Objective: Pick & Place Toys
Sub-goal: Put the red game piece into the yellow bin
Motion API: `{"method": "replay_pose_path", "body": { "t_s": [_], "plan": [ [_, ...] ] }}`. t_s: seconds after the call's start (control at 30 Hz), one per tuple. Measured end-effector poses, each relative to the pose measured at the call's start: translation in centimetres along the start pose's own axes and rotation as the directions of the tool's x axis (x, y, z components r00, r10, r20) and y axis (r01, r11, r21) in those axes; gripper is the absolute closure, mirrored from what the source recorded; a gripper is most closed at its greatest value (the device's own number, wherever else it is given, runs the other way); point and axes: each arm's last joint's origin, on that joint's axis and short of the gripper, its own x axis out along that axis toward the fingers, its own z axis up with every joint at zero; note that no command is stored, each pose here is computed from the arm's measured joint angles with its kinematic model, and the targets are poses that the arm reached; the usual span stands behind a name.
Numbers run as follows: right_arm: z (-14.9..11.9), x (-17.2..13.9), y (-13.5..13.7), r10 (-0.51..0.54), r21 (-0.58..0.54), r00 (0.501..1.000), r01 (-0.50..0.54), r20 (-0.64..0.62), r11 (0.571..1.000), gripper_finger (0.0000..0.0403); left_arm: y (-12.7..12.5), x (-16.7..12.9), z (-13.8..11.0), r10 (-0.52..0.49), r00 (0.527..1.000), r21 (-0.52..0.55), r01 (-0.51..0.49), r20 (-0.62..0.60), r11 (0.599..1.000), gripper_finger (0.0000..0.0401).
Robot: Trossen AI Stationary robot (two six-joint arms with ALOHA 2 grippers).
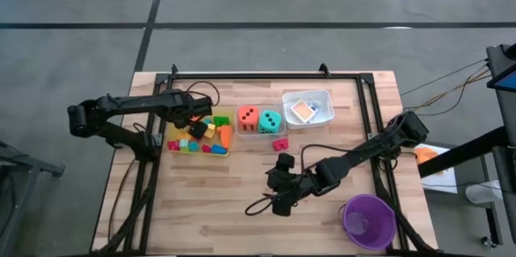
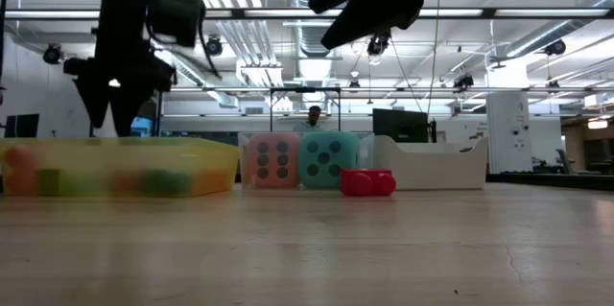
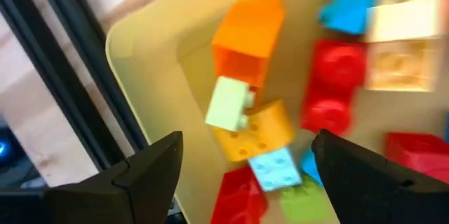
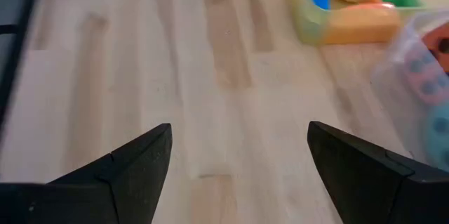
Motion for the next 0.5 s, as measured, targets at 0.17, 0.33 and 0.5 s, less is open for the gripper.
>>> {"method": "replay_pose_path", "body": {
  "t_s": [0.17, 0.33, 0.5],
  "plan": [
    [-0.6, 0.0, -0.9, -0.128, 0.020, 0.991, 0.129, -0.035, 0.991, 0.0076, -0.9, -2.8, -1.5, -0.065, 0.989, 0.065, 0.057, 0.129, 0.996, 0.0090],
    [-1.2, 0.2, -2.0, -0.201, 0.091, 0.974, 0.211, -0.109, 0.973, 0.0076, -2.4, -4.6, -4.6, -0.138, 0.948, 0.097, 0.114, 0.287, 0.989, 0.0090],
    [-0.9, 0.4, -2.9, -0.266, 0.205, 0.959, 0.280, -0.095, 0.938, 0.0076, -4.5, -5.3, -7.5, -0.270, 0.893, 0.043, 0.273, 0.360, 0.961, 0.0089]
  ]
}}
